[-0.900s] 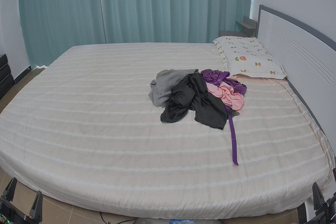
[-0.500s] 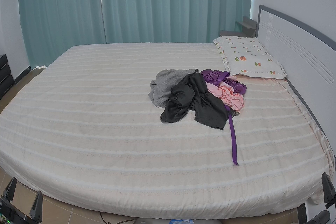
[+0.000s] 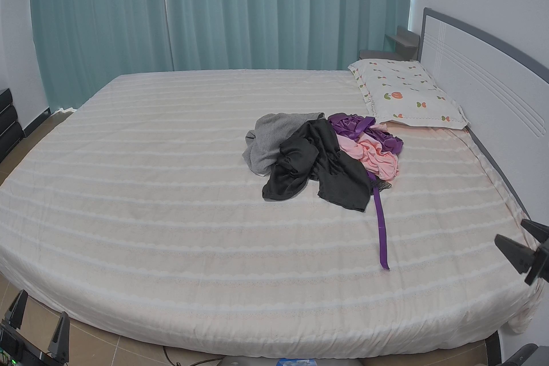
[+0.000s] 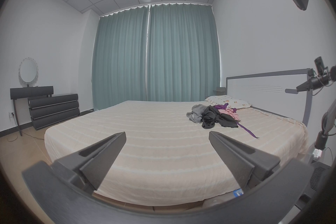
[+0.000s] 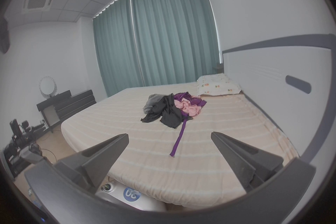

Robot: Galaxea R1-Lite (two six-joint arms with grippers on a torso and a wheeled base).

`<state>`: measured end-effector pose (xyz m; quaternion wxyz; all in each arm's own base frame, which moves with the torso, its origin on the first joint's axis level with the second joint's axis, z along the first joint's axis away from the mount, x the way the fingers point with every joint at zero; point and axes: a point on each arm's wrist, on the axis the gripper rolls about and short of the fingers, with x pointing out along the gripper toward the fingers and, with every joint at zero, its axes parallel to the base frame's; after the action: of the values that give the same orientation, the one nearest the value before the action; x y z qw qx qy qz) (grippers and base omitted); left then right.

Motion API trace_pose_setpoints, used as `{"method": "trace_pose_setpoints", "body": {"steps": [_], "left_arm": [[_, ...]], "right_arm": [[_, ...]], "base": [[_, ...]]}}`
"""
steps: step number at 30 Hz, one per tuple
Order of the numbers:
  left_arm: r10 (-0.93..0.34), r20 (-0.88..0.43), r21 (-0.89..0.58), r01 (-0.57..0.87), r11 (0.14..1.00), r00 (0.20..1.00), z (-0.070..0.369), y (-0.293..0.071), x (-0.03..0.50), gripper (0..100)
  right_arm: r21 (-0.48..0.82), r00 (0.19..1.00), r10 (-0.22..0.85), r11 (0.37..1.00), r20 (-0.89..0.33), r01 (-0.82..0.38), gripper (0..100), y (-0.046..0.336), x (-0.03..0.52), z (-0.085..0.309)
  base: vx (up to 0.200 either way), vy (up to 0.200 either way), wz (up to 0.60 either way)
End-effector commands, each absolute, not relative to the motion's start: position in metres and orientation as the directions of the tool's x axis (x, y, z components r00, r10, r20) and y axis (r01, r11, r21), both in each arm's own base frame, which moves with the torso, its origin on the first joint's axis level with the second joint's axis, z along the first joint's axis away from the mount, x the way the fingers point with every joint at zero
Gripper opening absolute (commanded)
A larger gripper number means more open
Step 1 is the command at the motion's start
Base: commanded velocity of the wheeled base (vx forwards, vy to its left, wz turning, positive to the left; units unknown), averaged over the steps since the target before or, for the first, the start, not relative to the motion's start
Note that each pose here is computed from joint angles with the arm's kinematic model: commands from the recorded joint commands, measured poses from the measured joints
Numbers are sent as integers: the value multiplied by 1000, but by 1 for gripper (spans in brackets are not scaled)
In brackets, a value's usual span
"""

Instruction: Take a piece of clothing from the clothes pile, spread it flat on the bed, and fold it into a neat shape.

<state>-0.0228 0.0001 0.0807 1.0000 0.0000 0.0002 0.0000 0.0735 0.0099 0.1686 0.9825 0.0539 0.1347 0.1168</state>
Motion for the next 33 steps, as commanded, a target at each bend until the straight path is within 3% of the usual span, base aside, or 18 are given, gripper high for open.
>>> {"method": "trace_pose_setpoints", "body": {"steps": [1, 6, 14, 33], "left_arm": [[0, -6, -2, 0, 1000, 1000, 76, 0, -22, 100], [0, -6, 0, 0, 1000, 1000, 76, 0, -22, 100], [0, -6, 0, 0, 1000, 1000, 76, 0, -22, 100], [0, -8, 2, 0, 1000, 1000, 75, 0, -22, 100]], "right_arm": [[321, 785, 323, 932, -529, -167, 100, 65, 286, 93], [342, 804, 242, 938, -543, -52, 100, 93, 351, 57], [412, 794, 253, 911, -553, -4, 100, 125, 405, 21], [488, 752, 231, 862, -618, 136, 100, 137, 463, -28]], "base": [[0, 0, 0], [0, 0, 0], [0, 0, 0], [0, 0, 0]]}}
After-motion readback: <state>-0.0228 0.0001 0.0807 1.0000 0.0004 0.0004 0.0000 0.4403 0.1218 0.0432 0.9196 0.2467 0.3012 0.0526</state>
